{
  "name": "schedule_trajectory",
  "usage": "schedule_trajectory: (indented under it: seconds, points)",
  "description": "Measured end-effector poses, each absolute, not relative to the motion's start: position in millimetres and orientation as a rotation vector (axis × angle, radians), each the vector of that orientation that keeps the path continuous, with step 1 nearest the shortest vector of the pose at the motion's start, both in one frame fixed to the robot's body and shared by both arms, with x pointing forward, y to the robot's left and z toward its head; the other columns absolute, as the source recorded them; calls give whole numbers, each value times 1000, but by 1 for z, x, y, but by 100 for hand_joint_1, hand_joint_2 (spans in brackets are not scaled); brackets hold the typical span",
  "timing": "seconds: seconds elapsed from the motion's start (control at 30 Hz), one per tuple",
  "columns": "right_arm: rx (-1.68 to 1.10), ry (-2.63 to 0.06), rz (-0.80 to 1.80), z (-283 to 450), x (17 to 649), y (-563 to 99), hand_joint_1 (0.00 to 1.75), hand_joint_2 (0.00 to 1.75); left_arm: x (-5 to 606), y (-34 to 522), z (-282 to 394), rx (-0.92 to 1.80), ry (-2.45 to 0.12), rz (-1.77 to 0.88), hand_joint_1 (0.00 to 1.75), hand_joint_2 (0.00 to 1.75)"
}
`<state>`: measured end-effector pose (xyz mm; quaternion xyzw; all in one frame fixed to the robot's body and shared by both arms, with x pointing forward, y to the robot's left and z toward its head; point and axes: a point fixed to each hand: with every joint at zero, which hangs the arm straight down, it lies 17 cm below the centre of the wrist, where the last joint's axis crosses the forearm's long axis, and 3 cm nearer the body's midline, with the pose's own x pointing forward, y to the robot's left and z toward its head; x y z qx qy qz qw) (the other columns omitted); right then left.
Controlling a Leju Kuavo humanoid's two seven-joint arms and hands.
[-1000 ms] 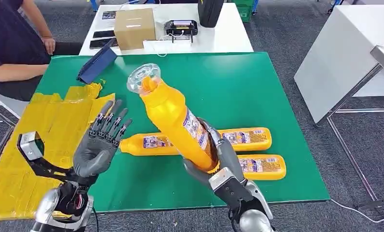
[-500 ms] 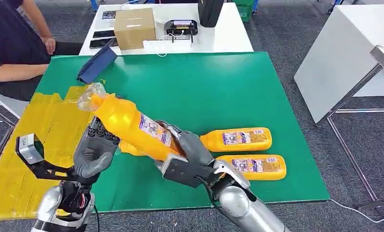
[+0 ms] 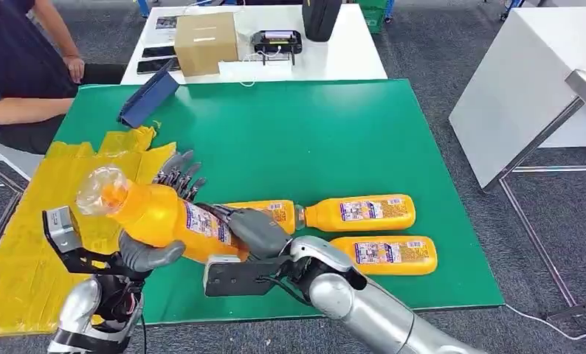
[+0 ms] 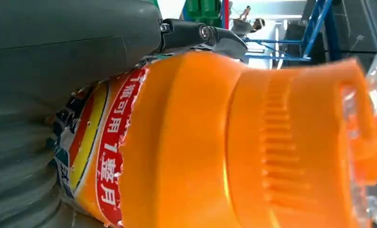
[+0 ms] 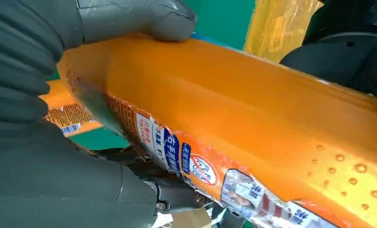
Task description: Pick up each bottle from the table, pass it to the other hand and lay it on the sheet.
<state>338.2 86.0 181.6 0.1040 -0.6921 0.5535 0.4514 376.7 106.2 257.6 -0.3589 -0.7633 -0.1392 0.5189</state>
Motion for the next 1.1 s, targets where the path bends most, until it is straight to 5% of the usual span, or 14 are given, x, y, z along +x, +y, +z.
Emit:
schedule_trajectory:
  seconds: [0.43, 0.47, 0.5, 0.73, 0.8, 0.9, 1.1]
  points:
    - [234, -1679, 1383, 169, 343, 86, 175, 175, 387, 103, 248, -615, -1915, -449, 175, 175]
    - [219, -1683, 1381, 168, 345, 85, 133, 175, 390, 104, 248, -584, -1924, -451, 175, 175]
    - [205, -1686, 1380, 168, 346, 84, 21, 175, 393, 105, 248, -557, -1932, -454, 175, 175]
    - [-2, -1747, 1392, 167, 363, 73, 21, 175, 418, 118, 259, -270, -2013, -533, 175, 175]
    - [-13, -1751, 1391, 167, 364, 72, 0, 175, 419, 119, 261, -259, -2018, -538, 175, 175]
    - [-65, -1770, 1392, 170, 369, 69, 0, 175, 423, 122, 261, -189, -2028, -555, 175, 175]
    - [-402, -1898, 1367, 197, 396, 36, 0, 175, 475, 165, 282, 596, -2016, -791, 175, 175]
